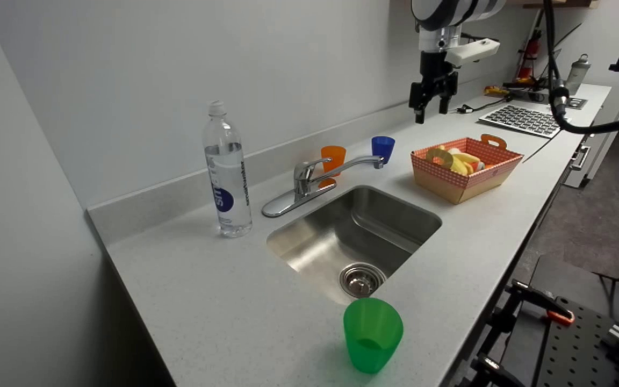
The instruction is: Move the box slightly to the left
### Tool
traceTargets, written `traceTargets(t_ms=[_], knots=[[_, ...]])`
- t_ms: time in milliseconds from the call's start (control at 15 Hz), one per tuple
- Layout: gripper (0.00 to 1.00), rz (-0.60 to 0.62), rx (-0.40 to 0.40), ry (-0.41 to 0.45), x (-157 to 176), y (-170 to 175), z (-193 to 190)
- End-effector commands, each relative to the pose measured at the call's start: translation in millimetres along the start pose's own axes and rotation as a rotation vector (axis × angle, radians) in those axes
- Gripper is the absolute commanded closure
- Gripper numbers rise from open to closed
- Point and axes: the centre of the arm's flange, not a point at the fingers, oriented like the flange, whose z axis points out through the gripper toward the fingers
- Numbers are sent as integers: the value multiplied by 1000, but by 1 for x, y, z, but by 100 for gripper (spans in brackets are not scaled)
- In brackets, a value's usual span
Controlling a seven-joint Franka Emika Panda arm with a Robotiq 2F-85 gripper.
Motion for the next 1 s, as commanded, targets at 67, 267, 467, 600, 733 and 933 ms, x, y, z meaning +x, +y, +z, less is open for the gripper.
traceTargets(t_ms=[67, 267, 467, 600, 733, 933], knots=[[0, -18, 30, 27, 27, -19, 53], [0, -41, 40, 0, 36, -34, 87], [0, -53, 51, -64, 39, -45, 113], [0, -62, 46, -108, 38, -49, 126], [25, -70, 43, -131, 36, -52, 137], [42, -86, 46, -127, 32, -53, 141]])
